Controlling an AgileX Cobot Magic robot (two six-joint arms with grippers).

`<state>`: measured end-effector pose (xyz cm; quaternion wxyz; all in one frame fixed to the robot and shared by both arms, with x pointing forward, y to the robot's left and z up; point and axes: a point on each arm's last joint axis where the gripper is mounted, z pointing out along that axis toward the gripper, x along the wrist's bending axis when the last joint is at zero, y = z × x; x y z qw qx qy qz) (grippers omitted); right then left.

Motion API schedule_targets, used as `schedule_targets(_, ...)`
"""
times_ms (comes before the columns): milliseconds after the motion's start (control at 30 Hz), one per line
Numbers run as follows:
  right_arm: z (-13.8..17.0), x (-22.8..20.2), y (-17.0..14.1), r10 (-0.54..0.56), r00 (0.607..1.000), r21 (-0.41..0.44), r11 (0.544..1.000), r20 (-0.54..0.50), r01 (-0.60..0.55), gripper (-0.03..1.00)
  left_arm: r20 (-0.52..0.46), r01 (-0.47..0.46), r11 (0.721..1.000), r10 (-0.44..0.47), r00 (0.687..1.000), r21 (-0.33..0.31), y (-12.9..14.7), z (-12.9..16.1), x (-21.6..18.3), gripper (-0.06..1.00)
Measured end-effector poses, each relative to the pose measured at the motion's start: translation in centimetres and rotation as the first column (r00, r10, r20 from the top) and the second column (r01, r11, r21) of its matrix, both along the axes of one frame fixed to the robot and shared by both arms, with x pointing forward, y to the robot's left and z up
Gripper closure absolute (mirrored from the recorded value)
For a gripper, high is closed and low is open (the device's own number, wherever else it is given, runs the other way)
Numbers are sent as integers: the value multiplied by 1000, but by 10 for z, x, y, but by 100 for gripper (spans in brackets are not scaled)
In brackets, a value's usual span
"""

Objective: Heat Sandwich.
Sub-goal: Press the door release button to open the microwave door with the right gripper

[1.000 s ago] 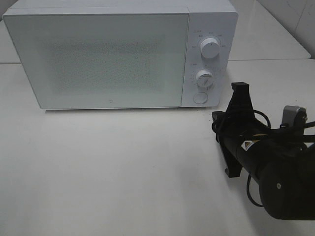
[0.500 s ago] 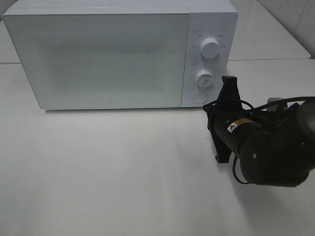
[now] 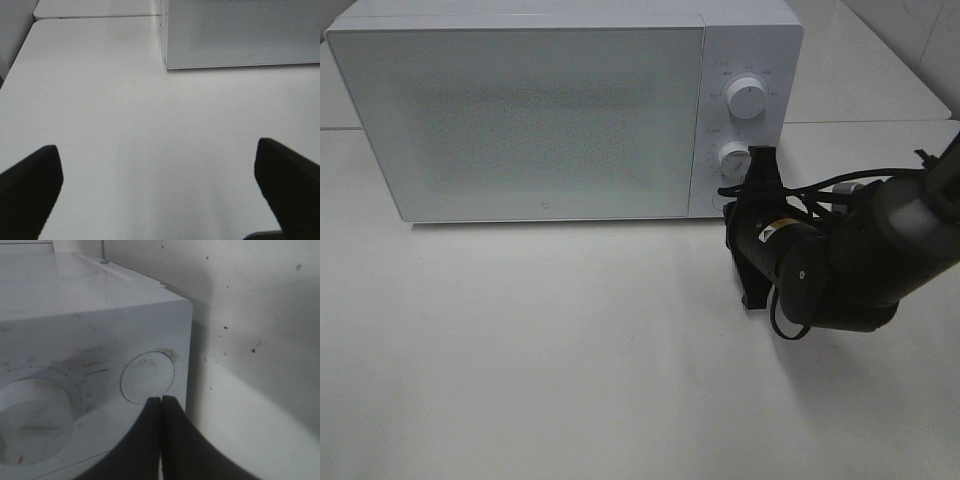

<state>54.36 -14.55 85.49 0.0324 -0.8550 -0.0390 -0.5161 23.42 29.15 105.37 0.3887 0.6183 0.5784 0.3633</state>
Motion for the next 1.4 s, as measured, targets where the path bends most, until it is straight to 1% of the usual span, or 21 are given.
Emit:
schedule_targets(133,-4,6,3,8,1000,0,1000,-15,-8,96,0,0,1000,0,1000,0,0,0,0,-4)
schedule_targets(433,2,24,-6,-8,1000,-18,1000,16,8,96,0,0,1000,0,1000,0,0,0,0,-4)
schedule_targets(533,1,26,-6,1,1000,-19,1000,-11,-1,96,0,0,1000,0,1000,0,0,0,0,-4)
schedule_targets(767,-4,32,-4,-1,1000,-6,1000,-29,0,96,0,0,1000,0,1000,0,0,0,0,-4)
schedule_targets(933,-5,33,-4,-4,1000,-8,1000,-11,4,96,0,0,1000,0,1000,0,0,0,0,-4)
schedule_targets(1133,-4,32,-4,-13,999,-13,1000,42,13,96,0,0,1000,0,1000,0,0,0,0,-4)
schedule_targets(1400,-6,38,-1,-43,998,1,999,51,43,96,0,0,1000,0,1000,0,0,0,0,-4)
